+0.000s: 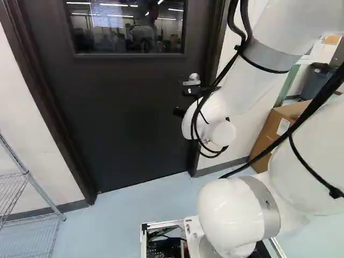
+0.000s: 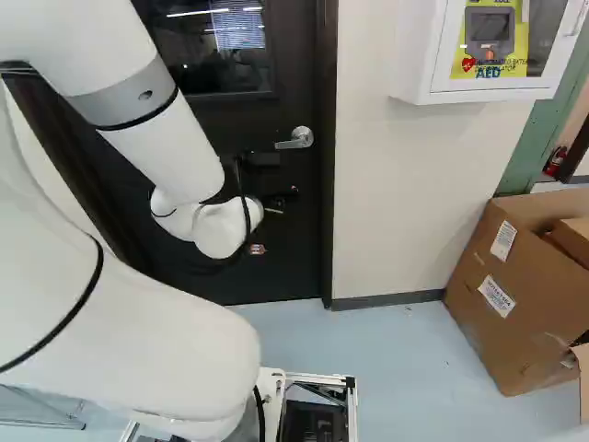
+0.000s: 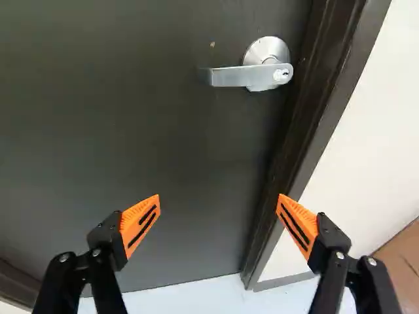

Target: Open the door and move inside

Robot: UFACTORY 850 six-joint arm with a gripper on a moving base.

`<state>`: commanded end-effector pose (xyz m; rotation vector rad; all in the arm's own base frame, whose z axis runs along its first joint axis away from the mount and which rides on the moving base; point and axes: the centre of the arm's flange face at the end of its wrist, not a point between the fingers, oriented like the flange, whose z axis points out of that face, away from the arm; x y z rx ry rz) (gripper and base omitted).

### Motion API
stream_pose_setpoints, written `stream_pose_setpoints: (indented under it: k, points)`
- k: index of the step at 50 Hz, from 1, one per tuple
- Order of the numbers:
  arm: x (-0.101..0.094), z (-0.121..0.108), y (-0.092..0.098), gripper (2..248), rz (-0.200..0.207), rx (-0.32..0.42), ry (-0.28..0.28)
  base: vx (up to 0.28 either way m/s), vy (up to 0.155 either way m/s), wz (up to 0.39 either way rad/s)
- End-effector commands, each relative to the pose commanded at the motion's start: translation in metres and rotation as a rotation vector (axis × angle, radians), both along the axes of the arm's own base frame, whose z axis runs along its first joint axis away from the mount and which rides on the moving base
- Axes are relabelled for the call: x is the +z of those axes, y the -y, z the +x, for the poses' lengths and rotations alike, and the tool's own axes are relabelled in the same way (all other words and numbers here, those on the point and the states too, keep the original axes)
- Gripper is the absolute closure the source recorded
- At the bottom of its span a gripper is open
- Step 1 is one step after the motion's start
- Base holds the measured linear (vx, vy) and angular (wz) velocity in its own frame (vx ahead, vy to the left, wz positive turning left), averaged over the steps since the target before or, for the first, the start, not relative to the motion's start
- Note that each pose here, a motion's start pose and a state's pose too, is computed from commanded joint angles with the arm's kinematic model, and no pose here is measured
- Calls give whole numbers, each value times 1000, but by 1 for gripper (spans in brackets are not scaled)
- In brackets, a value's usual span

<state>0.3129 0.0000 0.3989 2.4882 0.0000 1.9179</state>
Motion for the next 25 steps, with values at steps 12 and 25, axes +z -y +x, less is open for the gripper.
stream_pose_setpoints:
  k: [12, 25]
  points:
    - [12, 8, 0, 3, 0, 0, 31, 0, 0, 0]
    - [25, 15, 0, 3, 0, 0, 64, 0, 0, 0]
